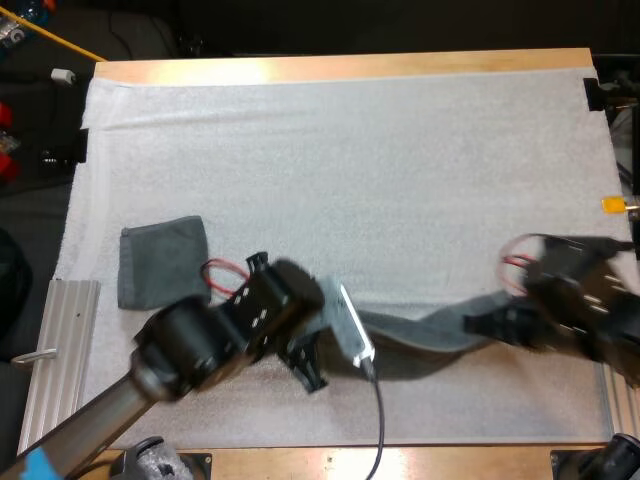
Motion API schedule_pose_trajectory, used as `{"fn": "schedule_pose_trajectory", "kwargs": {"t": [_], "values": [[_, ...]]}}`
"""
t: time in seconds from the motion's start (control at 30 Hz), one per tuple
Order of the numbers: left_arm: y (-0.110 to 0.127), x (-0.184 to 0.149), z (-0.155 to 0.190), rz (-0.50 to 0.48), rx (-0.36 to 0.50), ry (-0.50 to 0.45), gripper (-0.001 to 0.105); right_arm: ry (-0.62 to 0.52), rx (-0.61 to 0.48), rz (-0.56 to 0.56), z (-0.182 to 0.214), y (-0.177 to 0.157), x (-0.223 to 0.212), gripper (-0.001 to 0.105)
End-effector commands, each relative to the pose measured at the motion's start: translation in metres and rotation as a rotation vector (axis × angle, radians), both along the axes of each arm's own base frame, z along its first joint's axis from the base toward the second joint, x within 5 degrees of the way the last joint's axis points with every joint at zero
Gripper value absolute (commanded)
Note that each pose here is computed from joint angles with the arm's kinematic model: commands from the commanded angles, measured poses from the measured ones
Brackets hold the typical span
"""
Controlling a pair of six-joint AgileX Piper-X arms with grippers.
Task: Pick towel from pile, fold and stack
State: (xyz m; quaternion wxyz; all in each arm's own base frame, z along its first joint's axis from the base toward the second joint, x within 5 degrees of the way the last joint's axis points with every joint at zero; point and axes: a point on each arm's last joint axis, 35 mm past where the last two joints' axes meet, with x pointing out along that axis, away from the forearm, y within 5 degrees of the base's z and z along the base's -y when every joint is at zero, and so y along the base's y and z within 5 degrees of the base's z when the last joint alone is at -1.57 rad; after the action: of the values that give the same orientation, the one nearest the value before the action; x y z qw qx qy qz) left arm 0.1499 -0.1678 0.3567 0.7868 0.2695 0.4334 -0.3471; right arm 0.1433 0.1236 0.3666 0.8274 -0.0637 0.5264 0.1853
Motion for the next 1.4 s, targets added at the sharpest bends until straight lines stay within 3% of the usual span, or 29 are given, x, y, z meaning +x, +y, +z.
{"fn": "schedule_pose_trajectory", "kwargs": {"t": [0.0,0.2,0.5,0.77,0.87,1.0,1.13,1.37], "values": [[-0.001,0.011,-0.005,-0.005,-0.019,-0.001,0.000,-0.037,-0.018,0.002,-0.009,0.009,0.013,0.000],[0.008,0.066,-0.027,0.075,-0.091,0.051,0.000,-0.047,-0.002,-0.086,-0.043,0.025,0.071,0.000],[0.022,0.124,-0.052,0.141,-0.256,0.084,0.000,0.068,0.153,-0.214,-0.088,0.000,0.142,0.000],[0.024,0.159,-0.091,0.206,-0.236,0.123,0.000,0.090,0.189,-0.332,-0.116,-0.018,0.174,0.000],[0.023,0.167,-0.100,0.225,-0.242,0.118,0.000,0.077,0.252,-0.350,-0.122,-0.020,0.186,0.000],[0.019,0.176,-0.102,0.224,-0.272,0.069,0.000,0.061,0.311,-0.361,-0.128,-0.017,0.196,0.000],[0.020,0.181,-0.100,0.268,-0.234,-0.014,0.000,0.024,0.328,-0.383,-0.134,-0.015,0.206,0.000],[0.020,0.184,-0.098,0.278,-0.233,-0.048,0.000,-0.035,0.359,-0.372,-0.134,-0.012,0.214,0.000]]}}
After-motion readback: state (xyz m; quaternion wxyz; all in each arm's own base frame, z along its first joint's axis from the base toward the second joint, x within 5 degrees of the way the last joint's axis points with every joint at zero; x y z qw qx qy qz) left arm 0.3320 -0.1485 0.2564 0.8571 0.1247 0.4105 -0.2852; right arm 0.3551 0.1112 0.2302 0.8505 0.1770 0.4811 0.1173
